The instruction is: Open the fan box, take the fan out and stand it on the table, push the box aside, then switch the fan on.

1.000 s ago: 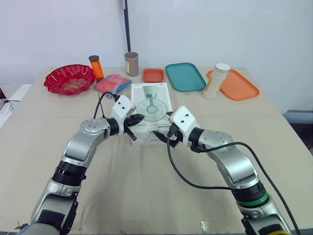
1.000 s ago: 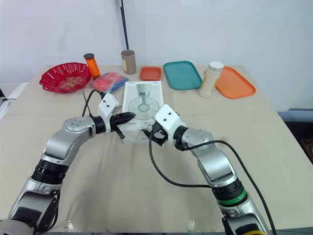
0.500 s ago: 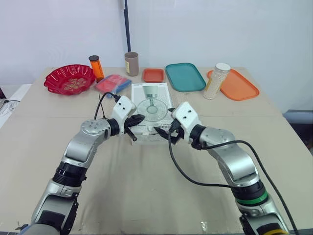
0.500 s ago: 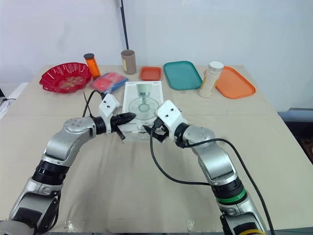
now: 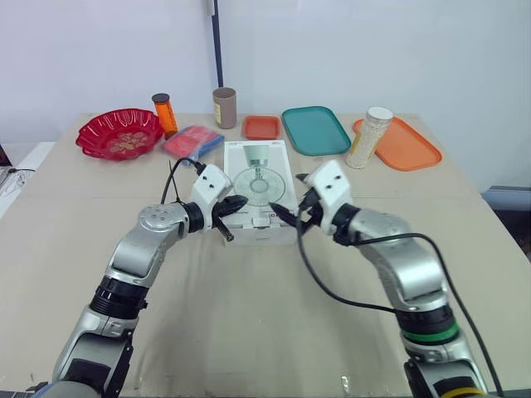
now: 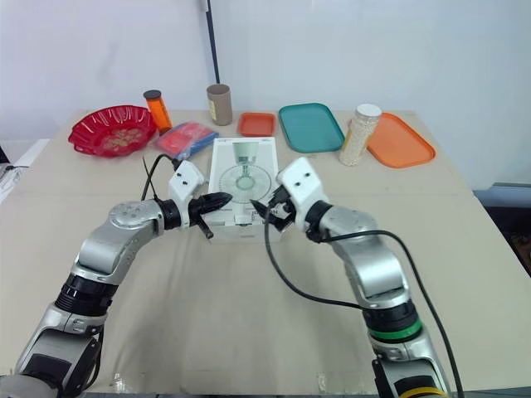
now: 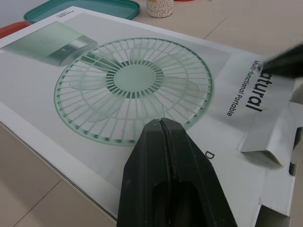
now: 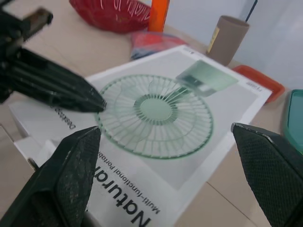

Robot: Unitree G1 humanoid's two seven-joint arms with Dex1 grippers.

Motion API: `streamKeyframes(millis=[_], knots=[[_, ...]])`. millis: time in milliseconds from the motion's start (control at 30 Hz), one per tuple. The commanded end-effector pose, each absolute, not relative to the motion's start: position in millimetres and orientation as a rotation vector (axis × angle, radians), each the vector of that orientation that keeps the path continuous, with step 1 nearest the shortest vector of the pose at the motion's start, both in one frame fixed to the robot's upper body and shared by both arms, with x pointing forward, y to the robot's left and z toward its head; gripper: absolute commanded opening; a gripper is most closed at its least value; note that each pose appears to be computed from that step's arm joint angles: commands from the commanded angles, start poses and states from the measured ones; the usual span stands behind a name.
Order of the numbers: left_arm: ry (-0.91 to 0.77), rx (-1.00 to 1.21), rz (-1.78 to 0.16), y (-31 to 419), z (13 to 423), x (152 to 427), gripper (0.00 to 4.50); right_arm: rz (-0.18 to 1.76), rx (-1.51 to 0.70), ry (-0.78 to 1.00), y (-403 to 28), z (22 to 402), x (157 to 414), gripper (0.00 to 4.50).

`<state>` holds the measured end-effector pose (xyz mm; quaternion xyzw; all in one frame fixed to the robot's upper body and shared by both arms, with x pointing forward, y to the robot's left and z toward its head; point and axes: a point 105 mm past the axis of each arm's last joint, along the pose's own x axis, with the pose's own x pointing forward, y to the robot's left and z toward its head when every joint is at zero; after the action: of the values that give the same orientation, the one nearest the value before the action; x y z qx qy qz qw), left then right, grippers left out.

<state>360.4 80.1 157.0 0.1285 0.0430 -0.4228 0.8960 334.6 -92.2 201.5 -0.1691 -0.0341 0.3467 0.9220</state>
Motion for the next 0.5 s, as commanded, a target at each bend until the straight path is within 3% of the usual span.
streamKeyframes(millis=[33, 233, 500], knots=[[0.143, 0.267, -0.876, 83, 145, 358, 0.02, 0.83, -0.38, -0.082, -94, 203, 305, 4.5], [0.146, 0.27, -0.875, 85, 145, 360, 0.02, 0.935, -0.482, 0.012, -101, 171, 279, 4.5], [0.143, 0.277, -0.881, 84, 148, 362, 0.02, 0.952, -0.504, 0.03, -94, 152, 283, 4.5]])
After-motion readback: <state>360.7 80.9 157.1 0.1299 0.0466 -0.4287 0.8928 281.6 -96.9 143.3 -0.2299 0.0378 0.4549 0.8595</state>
